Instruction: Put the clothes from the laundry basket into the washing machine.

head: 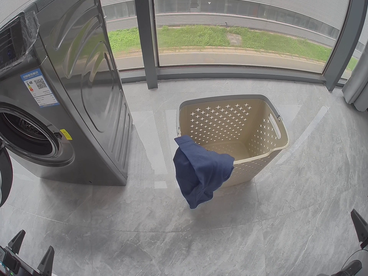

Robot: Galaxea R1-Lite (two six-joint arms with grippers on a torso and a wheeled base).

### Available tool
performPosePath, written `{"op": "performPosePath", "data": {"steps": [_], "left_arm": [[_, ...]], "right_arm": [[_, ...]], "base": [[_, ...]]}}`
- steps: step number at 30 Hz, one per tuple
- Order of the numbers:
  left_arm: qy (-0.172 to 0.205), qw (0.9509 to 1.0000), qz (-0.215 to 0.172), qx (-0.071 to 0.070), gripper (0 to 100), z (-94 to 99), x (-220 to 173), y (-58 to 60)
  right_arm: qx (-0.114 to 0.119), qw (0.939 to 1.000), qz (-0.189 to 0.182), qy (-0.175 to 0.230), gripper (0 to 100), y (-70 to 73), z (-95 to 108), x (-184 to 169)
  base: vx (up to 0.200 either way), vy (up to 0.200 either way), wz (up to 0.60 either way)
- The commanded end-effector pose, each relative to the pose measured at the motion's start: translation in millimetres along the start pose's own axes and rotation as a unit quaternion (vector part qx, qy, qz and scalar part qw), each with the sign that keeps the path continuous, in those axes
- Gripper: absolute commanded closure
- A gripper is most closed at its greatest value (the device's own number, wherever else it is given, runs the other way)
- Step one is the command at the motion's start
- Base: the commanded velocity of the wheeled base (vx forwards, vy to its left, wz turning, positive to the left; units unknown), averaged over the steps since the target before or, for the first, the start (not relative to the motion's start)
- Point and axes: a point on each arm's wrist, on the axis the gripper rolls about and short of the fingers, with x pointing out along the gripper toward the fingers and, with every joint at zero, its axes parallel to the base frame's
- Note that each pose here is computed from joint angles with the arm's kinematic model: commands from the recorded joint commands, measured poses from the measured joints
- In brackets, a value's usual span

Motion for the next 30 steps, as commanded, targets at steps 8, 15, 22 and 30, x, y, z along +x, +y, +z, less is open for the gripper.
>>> {"op": "performPosePath", "data": {"steps": [8,15,22,30], "left_arm": [[0.010,0.9999,-0.002,-0.002,0,-5.0,1.4,-0.1],[0.010,0.9999,-0.002,-0.006,0,-5.0,1.4,-0.1],[0.010,0.9999,-0.002,-0.005,0,-4.9,1.4,-0.1],[0.010,0.9999,-0.002,-0.006,0,-5.0,1.4,-0.1]], "right_arm": [[0.069,0.9640,0.117,0.229,0,49.5,-3.2,166.3],[0.065,0.9584,0.119,0.251,0,70.0,-15.4,195.2],[0.100,0.9593,0.092,0.248,0,87.4,-19.3,235.8],[0.108,0.9555,0.088,0.260,0,101.2,-38.9,259.6]], "base": [[0.000,0.000,0.00],[0.000,0.000,0.00],[0.000,0.000,0.00],[0.000,0.000,0.00]]}}
